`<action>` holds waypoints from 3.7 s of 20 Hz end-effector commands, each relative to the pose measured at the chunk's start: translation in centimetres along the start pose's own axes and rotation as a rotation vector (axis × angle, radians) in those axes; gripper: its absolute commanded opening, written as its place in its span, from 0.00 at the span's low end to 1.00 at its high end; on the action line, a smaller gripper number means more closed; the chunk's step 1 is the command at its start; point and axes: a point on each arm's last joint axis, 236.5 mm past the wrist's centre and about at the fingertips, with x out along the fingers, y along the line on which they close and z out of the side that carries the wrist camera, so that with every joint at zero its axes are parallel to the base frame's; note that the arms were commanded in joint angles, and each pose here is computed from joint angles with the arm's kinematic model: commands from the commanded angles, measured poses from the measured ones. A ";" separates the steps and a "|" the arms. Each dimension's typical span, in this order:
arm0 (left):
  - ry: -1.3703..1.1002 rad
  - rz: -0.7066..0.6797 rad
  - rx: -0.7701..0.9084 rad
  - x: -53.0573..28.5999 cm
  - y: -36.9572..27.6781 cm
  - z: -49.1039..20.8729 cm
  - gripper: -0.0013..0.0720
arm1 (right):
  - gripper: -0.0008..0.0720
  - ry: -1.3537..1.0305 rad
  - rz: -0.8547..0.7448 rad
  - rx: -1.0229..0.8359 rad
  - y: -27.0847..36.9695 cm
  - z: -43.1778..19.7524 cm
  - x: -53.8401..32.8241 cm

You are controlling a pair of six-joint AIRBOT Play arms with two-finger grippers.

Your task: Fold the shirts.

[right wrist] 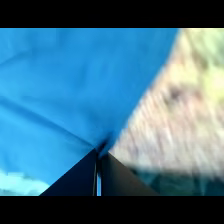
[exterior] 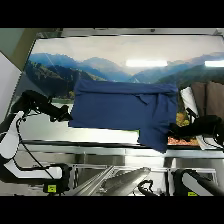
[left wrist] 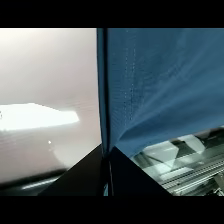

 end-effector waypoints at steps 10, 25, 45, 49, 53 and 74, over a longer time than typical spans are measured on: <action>-0.094 0.132 0.030 -3.5 -0.7 -0.3 0.04 | 0.03 -0.466 0.054 -0.159 5.6 8.9 -9.6; -0.177 0.151 0.165 -0.5 -4.8 16.3 0.04 | 0.03 -0.415 0.035 -0.174 7.3 20.4 -3.4; -0.237 0.078 0.297 -9.9 -15.3 14.1 0.96 | 0.99 -0.112 0.038 -0.137 2.2 17.4 -2.0; -0.248 -0.061 0.348 -10.0 -19.6 12.6 0.21 | 0.99 -0.105 0.145 -0.142 3.9 18.0 -0.2; -0.234 -0.064 0.418 -8.4 -22.4 11.6 0.04 | 0.49 -0.054 0.147 -0.142 3.8 17.5 2.0; -0.015 -0.076 0.763 26.1 -38.4 1.5 0.04 | 0.03 -0.318 0.251 -0.589 20.2 9.9 -22.8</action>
